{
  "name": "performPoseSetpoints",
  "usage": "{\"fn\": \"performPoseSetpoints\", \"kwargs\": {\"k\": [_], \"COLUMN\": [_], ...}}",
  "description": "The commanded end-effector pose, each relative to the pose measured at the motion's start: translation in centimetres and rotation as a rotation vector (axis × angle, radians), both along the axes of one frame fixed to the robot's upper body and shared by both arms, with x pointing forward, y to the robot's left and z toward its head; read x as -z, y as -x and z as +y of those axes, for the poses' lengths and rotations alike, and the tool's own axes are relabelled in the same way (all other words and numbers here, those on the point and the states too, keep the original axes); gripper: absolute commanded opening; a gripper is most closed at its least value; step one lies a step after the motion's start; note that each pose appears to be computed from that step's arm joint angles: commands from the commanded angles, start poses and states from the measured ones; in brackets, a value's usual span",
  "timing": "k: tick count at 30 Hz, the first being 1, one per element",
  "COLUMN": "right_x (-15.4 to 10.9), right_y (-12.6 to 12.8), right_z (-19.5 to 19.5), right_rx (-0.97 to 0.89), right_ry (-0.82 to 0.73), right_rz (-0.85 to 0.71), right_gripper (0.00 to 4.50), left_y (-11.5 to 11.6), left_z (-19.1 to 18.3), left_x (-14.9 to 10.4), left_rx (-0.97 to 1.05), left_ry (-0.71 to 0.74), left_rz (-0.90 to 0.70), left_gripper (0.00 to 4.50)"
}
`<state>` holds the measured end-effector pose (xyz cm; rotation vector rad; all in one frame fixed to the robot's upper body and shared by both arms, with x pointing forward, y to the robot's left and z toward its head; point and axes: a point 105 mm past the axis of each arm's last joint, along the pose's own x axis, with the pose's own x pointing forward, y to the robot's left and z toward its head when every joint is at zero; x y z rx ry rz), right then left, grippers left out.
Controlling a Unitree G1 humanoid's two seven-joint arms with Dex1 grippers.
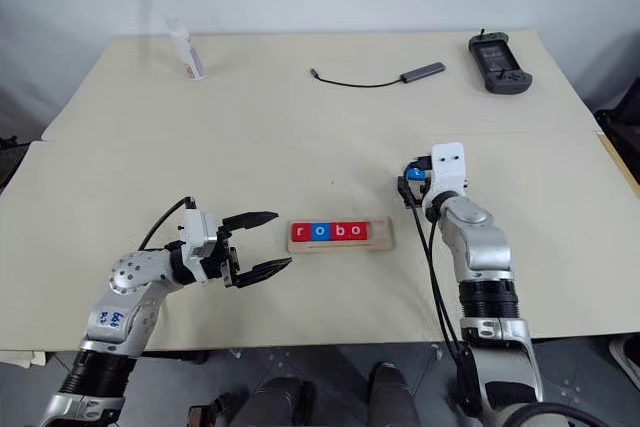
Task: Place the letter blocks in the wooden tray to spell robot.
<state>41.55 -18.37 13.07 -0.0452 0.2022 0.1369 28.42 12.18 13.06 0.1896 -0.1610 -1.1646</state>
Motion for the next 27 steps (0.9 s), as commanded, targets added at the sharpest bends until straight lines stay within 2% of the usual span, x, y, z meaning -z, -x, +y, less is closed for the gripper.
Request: {"fn": "performPoseSetpoints", "kwargs": {"k": [1,7,8,12,16,20,25,27], "right_x": [-0.4,-0.9,-1.4,-2.4,-2.3,-1.3,0.0,0.4], "right_y": [-0.4,-0.1,0.2,2.2,5.9,11.3,14.2,14.3], "right_z": [0.4,0.5,0.4,-0.1,-0.7,-0.7,-1.0,-0.9], "right_rx": [0.002,-0.003,-0.001,-0.009,-0.004,-0.004,0.049,0.080], "right_ry": [0.011,-0.008,-0.023,-0.007,0.000,-0.014,-0.027,-0.073], "right_rz": [-0.030,-0.053,-0.069,-0.093,-0.069,-0.009,0.043,0.055], "right_gripper": [3.57,1.53,1.46,1.46,1.46,1.46,1.46,2.19], "left_y": [0.4,0.4,0.3,0.1,-0.2,-0.2,-0.1,-0.3], "left_z": [0.0,-0.3,-0.5,-0.9,-1.2,-1.1,-0.8,-0.8], "left_x": [-0.9,-0.9,-1.0,-1.2,-1.2,-0.9,-0.4,-0.6], "left_rx": [0.006,0.021,0.029,0.047,0.069,0.093,0.130,0.138], "left_ry": [0.007,0.009,0.012,0.025,0.027,0.030,0.004,0.000], "left_rz": [-0.035,-0.035,-0.040,-0.051,-0.046,-0.022,0.003,0.001], "left_gripper": [4.50,4.50,4.50,4.50,4.50,4.50,4.50,4.50]}}
